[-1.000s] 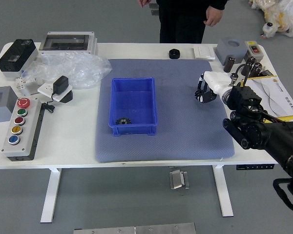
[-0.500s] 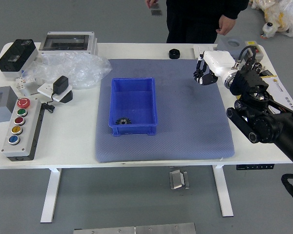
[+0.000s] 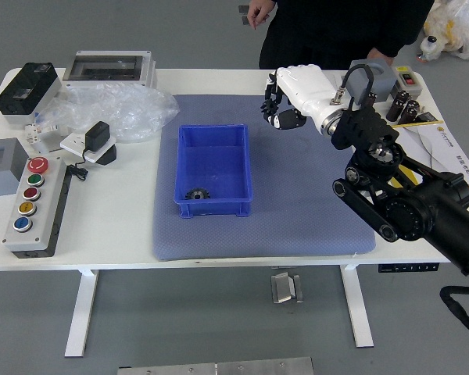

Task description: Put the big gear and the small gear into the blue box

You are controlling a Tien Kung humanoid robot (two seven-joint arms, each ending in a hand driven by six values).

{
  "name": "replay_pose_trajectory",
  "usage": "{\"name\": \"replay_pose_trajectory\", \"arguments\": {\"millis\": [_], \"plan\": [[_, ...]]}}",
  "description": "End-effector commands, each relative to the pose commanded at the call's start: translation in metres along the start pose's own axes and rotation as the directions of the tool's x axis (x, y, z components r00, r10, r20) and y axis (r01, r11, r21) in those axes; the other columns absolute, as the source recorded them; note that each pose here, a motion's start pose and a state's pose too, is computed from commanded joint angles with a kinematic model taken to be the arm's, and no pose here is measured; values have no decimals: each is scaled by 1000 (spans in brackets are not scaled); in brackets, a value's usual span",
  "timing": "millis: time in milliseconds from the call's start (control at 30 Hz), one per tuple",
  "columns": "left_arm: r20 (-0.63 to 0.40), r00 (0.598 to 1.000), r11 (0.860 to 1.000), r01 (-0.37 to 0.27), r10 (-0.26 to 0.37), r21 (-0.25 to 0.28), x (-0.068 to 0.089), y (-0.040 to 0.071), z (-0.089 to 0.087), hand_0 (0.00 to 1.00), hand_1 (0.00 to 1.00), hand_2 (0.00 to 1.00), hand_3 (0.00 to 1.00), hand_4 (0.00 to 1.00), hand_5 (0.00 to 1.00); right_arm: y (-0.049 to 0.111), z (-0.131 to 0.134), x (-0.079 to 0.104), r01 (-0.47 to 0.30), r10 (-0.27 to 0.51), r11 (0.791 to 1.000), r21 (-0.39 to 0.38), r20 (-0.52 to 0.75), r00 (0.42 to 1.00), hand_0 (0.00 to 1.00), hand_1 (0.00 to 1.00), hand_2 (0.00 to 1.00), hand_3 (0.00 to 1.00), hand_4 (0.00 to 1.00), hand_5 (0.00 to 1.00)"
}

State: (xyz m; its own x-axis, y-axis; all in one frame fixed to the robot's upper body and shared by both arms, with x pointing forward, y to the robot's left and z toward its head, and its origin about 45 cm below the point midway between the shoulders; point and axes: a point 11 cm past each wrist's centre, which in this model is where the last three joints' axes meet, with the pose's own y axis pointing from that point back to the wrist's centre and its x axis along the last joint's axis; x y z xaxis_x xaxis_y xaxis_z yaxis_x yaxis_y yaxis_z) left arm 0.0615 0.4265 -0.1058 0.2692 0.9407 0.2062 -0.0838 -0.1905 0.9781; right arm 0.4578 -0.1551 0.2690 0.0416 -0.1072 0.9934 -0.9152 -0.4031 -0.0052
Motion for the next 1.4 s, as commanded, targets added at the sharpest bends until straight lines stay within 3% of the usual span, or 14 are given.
{"name": "replay_pose_trajectory", "arguments": {"millis": [167,400,933,967,1133,1167,1333,1367,1400], "plan": [[3,1000,1000,2,-2,-1,-1,0,1,850,821,799,823,681,301,0,-38,-4,-6,3,997,81,34,999,472,338,381,347,652,51],[7,1000,1000,4,-4,-4,-2,0,4,850,821,799,823,681,302,3,-66,-22,16,-28,991,135,84,996,479,341,390,353,662,48],[13,1000,1000,9,-9,-16,-4,0,12,850,820,799,823,681,302,6,-68,-43,58,-80,989,137,161,984,487,346,396,361,677,50],[13,1000,1000,9,-9,-15,-4,0,11,850,820,799,823,681,302,6,-67,-44,61,-83,989,137,163,983,517,364,423,412,762,59],[13,1000,1000,11,-10,-8,-6,-1,8,850,820,799,823,681,302,6,-66,-47,79,-102,987,137,170,980,517,364,423,412,762,59],[13,1000,1000,11,-11,-8,-6,-1,8,850,820,799,823,681,302,6,-66,-47,81,-104,987,138,171,980,563,388,479,494,841,110],[14,1000,1000,9,-9,-11,-5,0,9,850,820,799,823,681,302,6,-67,-49,100,-124,985,143,169,978,563,388,479,494,841,110],[14,1000,1000,8,-8,-10,-4,0,9,850,820,799,823,681,302,7,-67,-50,104,-127,984,144,167,978,567,400,511,566,826,231],[14,1000,1000,8,-7,-10,-4,0,8,850,820,799,823,681,302,7,-67,-50,107,-131,984,144,167,977,567,400,511,566,826,231]]}}
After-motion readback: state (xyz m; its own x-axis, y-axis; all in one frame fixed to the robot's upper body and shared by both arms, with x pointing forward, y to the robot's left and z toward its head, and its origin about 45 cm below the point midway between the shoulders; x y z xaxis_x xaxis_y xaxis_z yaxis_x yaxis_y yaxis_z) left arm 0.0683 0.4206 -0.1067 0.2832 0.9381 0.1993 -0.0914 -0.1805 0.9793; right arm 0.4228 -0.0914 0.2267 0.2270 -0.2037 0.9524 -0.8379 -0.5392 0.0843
